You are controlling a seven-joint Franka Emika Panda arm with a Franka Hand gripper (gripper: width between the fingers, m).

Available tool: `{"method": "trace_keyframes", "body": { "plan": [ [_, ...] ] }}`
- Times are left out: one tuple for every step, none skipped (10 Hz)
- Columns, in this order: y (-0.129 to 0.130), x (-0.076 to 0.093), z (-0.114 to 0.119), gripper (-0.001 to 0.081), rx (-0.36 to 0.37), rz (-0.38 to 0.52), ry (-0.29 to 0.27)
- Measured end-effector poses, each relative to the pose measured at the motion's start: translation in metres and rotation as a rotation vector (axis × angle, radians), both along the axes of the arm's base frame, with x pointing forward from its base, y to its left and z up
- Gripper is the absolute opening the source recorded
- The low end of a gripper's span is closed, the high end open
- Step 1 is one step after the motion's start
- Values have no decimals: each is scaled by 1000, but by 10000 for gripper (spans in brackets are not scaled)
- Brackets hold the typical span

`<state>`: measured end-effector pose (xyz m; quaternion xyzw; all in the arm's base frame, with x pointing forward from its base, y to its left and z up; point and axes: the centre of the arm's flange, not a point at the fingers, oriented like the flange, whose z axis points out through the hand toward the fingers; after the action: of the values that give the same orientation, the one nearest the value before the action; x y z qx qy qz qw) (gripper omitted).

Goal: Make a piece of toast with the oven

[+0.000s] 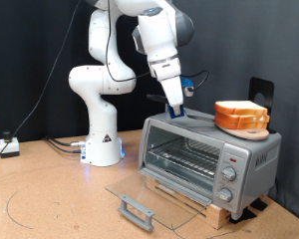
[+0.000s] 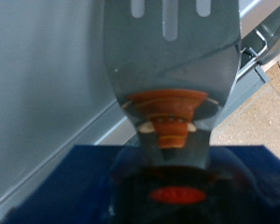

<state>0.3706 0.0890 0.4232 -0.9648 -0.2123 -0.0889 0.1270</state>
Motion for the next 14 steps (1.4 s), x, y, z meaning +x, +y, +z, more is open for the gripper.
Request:
{"method": "trace_keyframes", "body": {
  "plan": [
    [1, 1, 4, 396, 8, 1, -2],
    [1, 2, 7, 396, 15, 5, -1],
    [1, 3, 11, 396, 21, 7, 1],
    [1, 4, 14, 396, 24, 6, -2],
    [1, 5, 15, 396, 24, 6, -5],
    [1, 5, 16, 396, 20, 5, -4],
    [1, 5, 15, 396, 13, 4, -1],
    [2, 5, 13, 396, -3, 1, 5],
    [5, 5, 7, 396, -31, -8, 13],
    [10, 7, -1, 396, -59, -18, 18],
    [13, 7, -7, 396, -81, -24, 22],
    [13, 8, -11, 396, -91, -27, 17],
    [11, 9, -14, 396, -92, -32, 16],
    [8, 10, -13, 396, -85, -40, 15]
  ]
}}
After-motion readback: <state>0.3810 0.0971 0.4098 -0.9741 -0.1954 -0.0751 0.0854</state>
